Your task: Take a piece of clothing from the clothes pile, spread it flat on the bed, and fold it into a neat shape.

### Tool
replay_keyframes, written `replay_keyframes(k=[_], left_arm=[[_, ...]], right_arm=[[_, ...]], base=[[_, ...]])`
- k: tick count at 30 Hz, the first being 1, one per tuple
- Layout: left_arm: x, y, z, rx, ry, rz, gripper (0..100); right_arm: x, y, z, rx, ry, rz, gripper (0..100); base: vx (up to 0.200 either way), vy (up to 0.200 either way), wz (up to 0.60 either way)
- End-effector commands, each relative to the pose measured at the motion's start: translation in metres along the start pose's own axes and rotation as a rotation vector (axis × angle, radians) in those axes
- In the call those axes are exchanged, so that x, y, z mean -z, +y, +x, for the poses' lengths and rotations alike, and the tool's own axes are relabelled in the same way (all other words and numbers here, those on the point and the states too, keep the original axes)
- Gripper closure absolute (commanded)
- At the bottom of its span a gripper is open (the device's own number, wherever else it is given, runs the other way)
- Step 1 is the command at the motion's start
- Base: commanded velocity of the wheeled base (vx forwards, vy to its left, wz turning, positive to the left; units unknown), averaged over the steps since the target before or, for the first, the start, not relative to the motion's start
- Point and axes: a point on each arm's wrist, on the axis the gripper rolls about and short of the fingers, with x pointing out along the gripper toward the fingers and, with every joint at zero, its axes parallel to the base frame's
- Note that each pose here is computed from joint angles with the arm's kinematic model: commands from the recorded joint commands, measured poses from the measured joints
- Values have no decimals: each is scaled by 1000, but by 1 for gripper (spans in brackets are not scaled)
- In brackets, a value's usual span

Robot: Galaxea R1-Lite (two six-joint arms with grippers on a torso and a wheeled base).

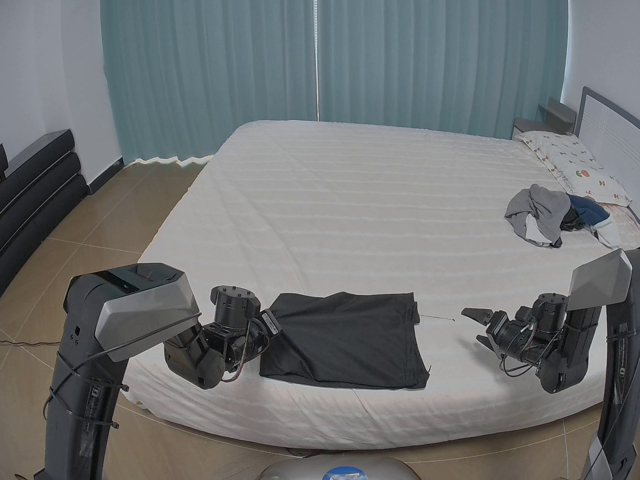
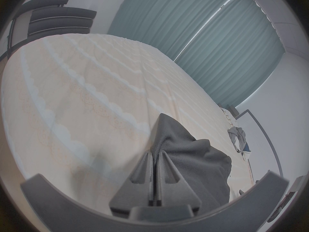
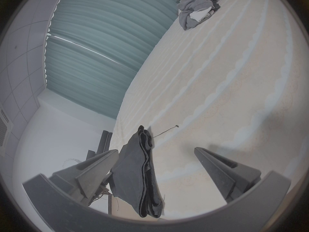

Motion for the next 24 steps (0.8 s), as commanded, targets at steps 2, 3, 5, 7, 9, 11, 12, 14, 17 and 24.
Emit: replay_keyframes(k=[2,3,5,7,9,11,12,14,17,24], left_arm=[[2,1,0,-1,3,1,100],[2,1,0,-1,3,1,100],[3,1,0,-4,7,2,100],[3,1,-1,-5,8,2,100],[3,1,-2,-6,11,3,100],[3,1,-2,-6,11,3,0],[3,1,-2,-6,11,3,0],[2,1,-2,-6,9,2,0],[3,1,-3,-8,12,1,0],[-4,0,-18,-6,21,-57,0]], right_arm=[[7,-4,2,14,21,3,0],[7,-4,2,12,21,2,0],[8,-3,3,13,13,-2,0],[8,-3,4,17,2,-5,0],[9,-2,4,16,7,-6,0],[11,-1,5,16,10,-7,0],[11,-1,5,16,10,-7,0],[12,-3,5,19,15,-5,0],[12,-3,6,21,13,-5,0],[15,0,8,35,-2,-13,0]], base=[[0,0,0],[0,0,0],[0,0,0],[0,0,0],[0,0,0],[0,0,0],[0,0,0],[0,0,0],[0,0,0],[0,0,0]])
